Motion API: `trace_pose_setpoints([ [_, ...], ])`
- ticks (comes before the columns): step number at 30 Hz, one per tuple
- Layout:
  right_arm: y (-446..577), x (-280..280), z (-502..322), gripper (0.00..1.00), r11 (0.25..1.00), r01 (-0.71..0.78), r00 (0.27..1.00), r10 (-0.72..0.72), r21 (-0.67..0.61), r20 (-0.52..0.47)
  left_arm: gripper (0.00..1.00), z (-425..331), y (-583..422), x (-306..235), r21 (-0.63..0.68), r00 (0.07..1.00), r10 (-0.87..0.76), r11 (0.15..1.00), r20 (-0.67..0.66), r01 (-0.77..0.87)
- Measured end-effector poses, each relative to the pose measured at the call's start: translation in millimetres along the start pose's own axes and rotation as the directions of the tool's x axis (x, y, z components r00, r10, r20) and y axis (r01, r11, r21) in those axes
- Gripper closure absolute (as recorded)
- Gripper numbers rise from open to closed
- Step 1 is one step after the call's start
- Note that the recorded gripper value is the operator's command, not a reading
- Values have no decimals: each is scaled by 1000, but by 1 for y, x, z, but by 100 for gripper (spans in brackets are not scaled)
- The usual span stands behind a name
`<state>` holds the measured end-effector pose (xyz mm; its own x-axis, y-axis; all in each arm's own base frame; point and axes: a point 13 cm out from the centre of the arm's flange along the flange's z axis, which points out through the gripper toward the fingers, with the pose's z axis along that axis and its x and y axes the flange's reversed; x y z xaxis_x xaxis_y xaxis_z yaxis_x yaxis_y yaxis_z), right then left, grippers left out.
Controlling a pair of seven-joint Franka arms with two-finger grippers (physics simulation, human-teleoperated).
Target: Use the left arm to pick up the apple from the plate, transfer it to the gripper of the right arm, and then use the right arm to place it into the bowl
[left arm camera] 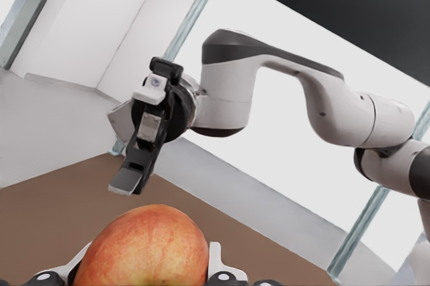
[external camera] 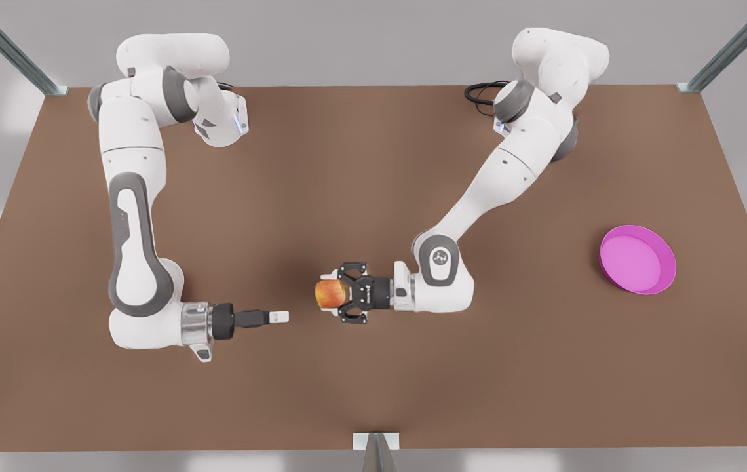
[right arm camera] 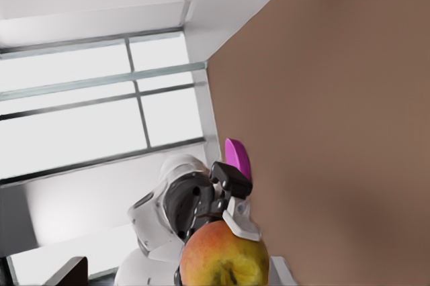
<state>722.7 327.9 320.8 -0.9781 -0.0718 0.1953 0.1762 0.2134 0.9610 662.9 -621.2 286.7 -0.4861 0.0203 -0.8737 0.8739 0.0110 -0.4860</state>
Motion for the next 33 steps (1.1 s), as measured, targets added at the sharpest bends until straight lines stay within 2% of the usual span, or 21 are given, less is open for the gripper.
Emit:
trace_pose_setpoints([
  [3, -18, 9, 19, 0, 1000, -11, 1000, 11, -5, -26, 24, 4, 10, -8, -63, 997, 68, 996, 31, -66],
  [10, -39, 29, 36, 0, 1000, -18, 999, 18, 1, -47, 24, -3, 30, -5, -156, 980, 196, 969, 15, -192],
  [27, -32, 10, 73, 0, 998, 46, 998, -45, -33, 44, 23, 6, 29, 1, -189, 932, 361, 914, -26, -359],
  [33, -29, 15, 91, 0, 998, 63, 997, -62, -29, 40, 22, 7, 30, 2, -196, 922, 386, 902, -30, -384],
])
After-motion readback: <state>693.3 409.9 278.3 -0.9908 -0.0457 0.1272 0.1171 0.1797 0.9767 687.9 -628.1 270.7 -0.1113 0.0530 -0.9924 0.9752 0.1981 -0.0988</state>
